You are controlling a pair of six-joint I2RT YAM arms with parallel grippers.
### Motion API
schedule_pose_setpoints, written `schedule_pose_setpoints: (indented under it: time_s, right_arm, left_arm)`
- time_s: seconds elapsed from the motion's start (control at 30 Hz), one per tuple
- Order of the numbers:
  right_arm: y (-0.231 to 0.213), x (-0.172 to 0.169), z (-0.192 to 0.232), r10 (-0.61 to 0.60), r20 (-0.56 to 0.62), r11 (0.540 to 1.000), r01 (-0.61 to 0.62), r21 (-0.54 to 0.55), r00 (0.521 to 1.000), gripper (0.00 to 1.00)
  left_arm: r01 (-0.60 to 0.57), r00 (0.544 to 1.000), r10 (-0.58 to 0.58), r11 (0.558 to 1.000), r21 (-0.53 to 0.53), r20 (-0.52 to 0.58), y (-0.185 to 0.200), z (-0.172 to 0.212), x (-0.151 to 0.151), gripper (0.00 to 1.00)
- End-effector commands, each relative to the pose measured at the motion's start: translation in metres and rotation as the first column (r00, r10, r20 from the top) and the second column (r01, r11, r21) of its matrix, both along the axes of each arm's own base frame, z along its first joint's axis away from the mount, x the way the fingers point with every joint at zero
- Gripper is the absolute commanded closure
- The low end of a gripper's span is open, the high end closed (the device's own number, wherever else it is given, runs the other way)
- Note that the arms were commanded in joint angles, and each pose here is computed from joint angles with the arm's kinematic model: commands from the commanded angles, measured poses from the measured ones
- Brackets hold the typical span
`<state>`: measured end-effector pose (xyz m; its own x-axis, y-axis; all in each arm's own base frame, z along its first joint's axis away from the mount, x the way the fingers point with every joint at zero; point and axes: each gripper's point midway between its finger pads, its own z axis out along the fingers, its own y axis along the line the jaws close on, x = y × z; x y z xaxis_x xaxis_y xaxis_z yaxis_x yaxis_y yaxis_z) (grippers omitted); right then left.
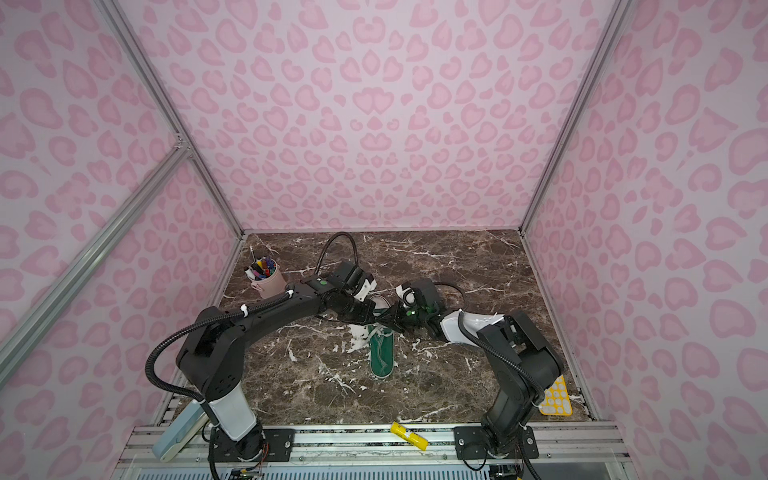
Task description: Tie the shoes
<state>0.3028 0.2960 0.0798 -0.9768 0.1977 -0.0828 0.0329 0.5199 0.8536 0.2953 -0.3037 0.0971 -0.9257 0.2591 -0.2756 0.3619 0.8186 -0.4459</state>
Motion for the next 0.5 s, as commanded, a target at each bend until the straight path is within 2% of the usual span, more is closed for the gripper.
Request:
schedule_pose_setpoints:
  time_s: [0.0,0.23,0.47]
  right_arm:
    - [0.0,-0.004,-0.009,0.011,-0.039,1.0,-0.011,-0.018,0.999,0.83]
    - [0.001,-0.002,-0.009,0.016,-0.04,0.999,-0.017,-0.028,0.999,0.83]
    - [-0.011,0.004,0.011,-0.016,0.002,1.0,0.016,-0.003,1.0,0.79]
  left_arm:
    - [0.003,1.0,-0.003,1.0,-0.004,0.006,0.001,0.005,0.0,0.97]
    - [0.022,1.0,-0.022,1.0,-0.016,-0.006,-0.005,0.005,-0.004,0.97]
    - [0.02,1.0,-0.02,1.0,-0.012,-0.021,-0.007,0.002,-0.005,0.97]
